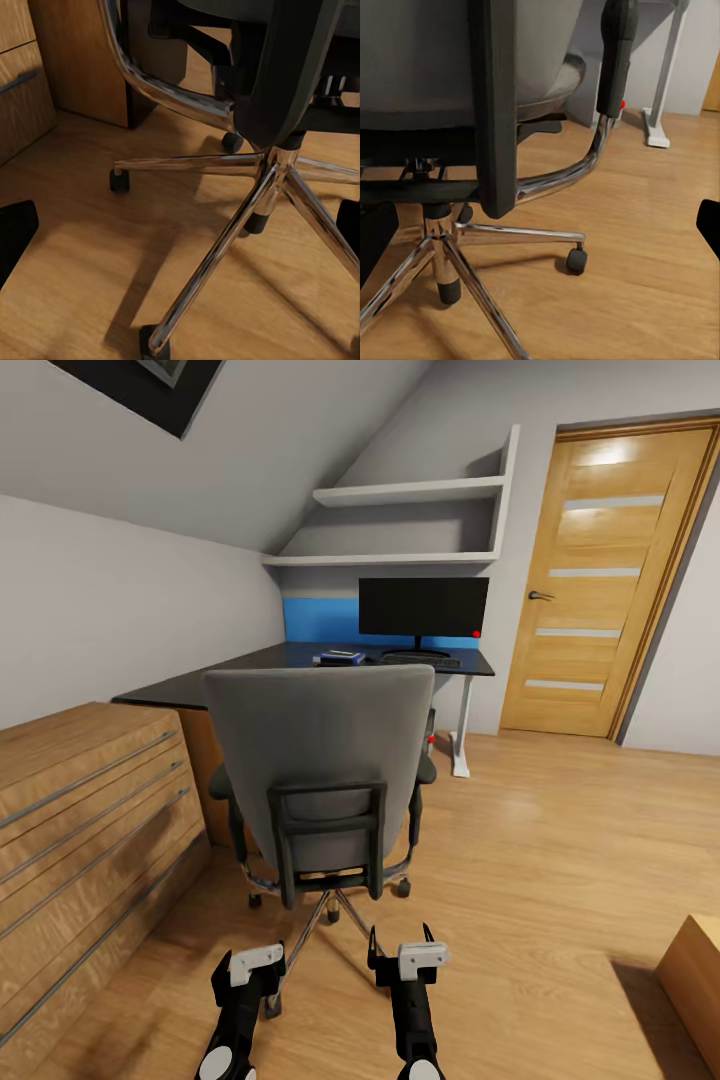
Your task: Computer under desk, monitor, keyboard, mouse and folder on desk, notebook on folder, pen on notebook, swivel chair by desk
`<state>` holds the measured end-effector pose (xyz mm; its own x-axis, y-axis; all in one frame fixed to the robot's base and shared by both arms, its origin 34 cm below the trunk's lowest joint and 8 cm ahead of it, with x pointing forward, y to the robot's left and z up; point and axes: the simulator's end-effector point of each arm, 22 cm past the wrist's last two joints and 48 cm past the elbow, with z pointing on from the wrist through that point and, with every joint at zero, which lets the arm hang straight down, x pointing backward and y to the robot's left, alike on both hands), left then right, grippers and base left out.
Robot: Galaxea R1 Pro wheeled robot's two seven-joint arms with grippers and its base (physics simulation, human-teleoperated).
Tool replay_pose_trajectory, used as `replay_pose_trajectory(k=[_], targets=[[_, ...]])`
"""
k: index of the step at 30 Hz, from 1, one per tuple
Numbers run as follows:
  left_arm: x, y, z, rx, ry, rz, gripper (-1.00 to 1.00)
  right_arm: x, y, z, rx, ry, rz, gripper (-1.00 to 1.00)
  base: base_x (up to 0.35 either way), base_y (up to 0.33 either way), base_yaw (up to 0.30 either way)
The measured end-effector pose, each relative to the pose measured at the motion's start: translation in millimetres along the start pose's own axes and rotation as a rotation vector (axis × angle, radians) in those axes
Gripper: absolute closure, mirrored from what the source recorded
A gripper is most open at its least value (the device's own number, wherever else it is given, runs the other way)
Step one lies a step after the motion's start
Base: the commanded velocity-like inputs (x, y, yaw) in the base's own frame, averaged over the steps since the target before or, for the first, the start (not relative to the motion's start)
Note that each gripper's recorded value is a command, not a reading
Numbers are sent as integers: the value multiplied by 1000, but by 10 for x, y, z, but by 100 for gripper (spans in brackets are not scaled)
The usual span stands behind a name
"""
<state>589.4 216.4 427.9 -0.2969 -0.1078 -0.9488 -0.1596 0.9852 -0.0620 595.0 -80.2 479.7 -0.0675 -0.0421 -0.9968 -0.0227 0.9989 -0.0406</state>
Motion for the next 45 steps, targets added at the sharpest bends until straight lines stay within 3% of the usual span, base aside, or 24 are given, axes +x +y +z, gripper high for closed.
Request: replay_pose_trajectory(k=[30, 45], targets=[[-3, -1, -1, 0, -1, 0, -100, 15, 17, -10, -8, 2, -7, -100, 154, 12, 0], [-1, -40, -6, 11, -2, 4, -100, 19, 21, -10, -10, 3, -7, -100, 21, 0, 0]])
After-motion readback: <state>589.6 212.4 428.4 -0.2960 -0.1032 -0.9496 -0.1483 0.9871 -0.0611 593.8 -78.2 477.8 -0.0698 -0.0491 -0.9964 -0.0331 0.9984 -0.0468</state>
